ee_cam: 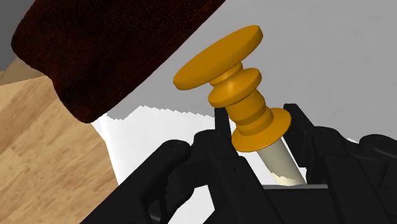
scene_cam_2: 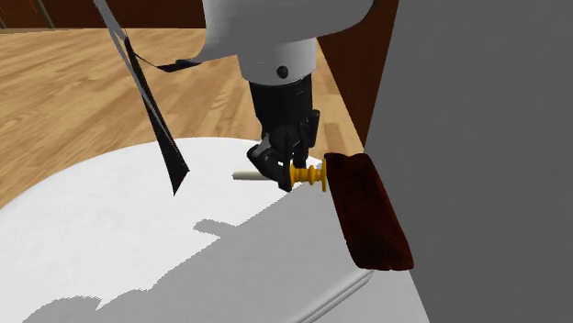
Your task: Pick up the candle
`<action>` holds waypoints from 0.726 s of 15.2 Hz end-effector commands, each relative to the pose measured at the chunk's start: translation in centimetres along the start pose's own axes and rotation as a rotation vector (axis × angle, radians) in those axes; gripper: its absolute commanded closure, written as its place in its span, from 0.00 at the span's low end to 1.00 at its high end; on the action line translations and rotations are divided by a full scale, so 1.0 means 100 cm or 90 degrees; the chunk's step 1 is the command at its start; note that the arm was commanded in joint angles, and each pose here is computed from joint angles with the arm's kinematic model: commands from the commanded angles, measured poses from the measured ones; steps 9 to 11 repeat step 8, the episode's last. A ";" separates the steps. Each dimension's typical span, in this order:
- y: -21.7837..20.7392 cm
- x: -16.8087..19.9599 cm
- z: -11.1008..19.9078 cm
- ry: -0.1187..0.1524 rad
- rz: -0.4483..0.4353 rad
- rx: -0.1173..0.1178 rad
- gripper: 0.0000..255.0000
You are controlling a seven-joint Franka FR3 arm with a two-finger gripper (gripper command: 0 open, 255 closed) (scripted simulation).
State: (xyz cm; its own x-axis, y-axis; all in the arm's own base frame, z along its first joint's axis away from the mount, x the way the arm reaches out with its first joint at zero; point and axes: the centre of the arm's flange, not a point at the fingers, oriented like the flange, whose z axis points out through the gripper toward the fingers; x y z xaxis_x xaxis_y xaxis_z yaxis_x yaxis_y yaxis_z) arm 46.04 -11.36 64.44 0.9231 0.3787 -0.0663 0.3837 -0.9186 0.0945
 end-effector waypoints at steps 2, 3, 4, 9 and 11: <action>0.002 -0.001 -0.015 0.000 0.000 0.000 1.00; 0.002 -0.002 -0.021 0.000 0.000 0.000 1.00; 0.003 -0.002 -0.026 0.000 0.000 0.000 1.00; 0.004 -0.003 -0.037 0.000 0.000 0.000 1.00; 0.004 -0.003 -0.037 0.000 0.000 0.000 1.00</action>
